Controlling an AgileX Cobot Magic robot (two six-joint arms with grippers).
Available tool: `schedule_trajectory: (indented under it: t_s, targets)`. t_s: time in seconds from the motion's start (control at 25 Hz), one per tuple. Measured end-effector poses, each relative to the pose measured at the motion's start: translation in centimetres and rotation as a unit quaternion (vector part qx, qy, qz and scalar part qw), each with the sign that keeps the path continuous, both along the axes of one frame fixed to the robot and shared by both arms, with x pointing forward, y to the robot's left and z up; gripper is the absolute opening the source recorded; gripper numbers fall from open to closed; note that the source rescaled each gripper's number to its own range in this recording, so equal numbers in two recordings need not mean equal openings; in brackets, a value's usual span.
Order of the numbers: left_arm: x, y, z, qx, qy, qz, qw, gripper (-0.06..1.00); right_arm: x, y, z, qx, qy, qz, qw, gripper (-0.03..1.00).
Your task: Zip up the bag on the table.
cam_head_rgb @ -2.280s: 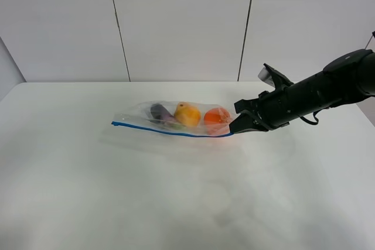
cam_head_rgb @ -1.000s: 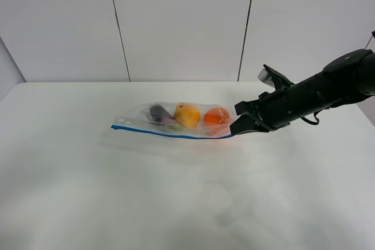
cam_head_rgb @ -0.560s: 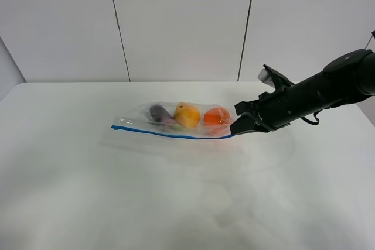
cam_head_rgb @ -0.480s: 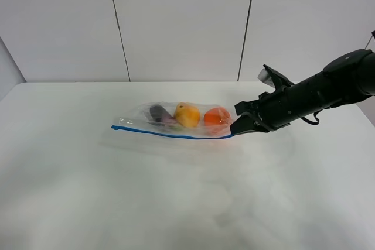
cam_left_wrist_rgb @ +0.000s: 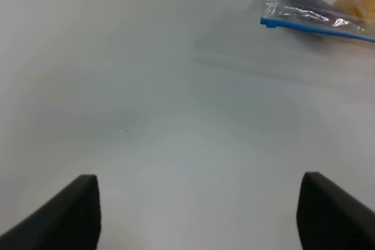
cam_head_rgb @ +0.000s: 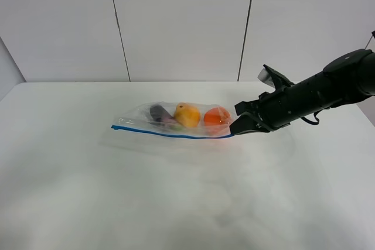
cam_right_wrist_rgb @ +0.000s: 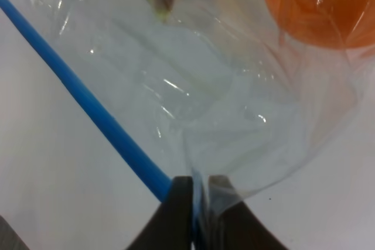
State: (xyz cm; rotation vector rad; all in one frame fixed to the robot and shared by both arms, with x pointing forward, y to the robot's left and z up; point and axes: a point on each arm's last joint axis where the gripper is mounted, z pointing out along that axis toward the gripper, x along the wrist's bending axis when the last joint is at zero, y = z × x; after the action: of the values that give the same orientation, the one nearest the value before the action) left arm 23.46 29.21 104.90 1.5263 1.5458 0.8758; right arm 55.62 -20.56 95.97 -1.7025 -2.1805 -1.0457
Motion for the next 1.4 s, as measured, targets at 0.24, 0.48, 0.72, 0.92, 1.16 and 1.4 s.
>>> schedule_trajectory:
  t_s: [0.24, 0.48, 0.72, 0.92, 1.16, 1.4]
  targets:
    - [0.0, 0.0, 0.0, 0.0, 0.0, 0.0, 1.0, 1.0, 0.1, -0.1, 0.0, -0.005, -0.005, -0.006, 1.0, 0.43]
    - [0.0, 0.0, 0.0, 0.0, 0.0, 0.0, 1.0, 1.0, 0.3, -0.2, 0.0, -0.01, -0.011, -0.014, 1.0, 0.69]
    - [0.0, 0.0, 0.0, 0.0, 0.0, 0.0, 1.0, 1.0, 0.6, -0.4, -0.1, -0.015, -0.014, -0.035, 0.999, 0.83]
    - [0.0, 0.0, 0.0, 0.0, 0.0, 0.0, 1.0, 1.0, 0.8, -0.6, -0.2, -0.023, -0.017, -0.052, 0.998, 0.99]
    - [0.0, 0.0, 0.0, 0.0, 0.0, 0.0, 1.0, 1.0, 0.9, -0.9, -0.3, -0.042, -0.027, -0.048, 0.998, 1.0]
    - [0.0, 0.0, 0.0, 0.001, 0.0, 0.0, 1.0, 1.0, 1.0, -1.4, -0.6, -0.09, -0.05, -0.029, 0.994, 1.0]
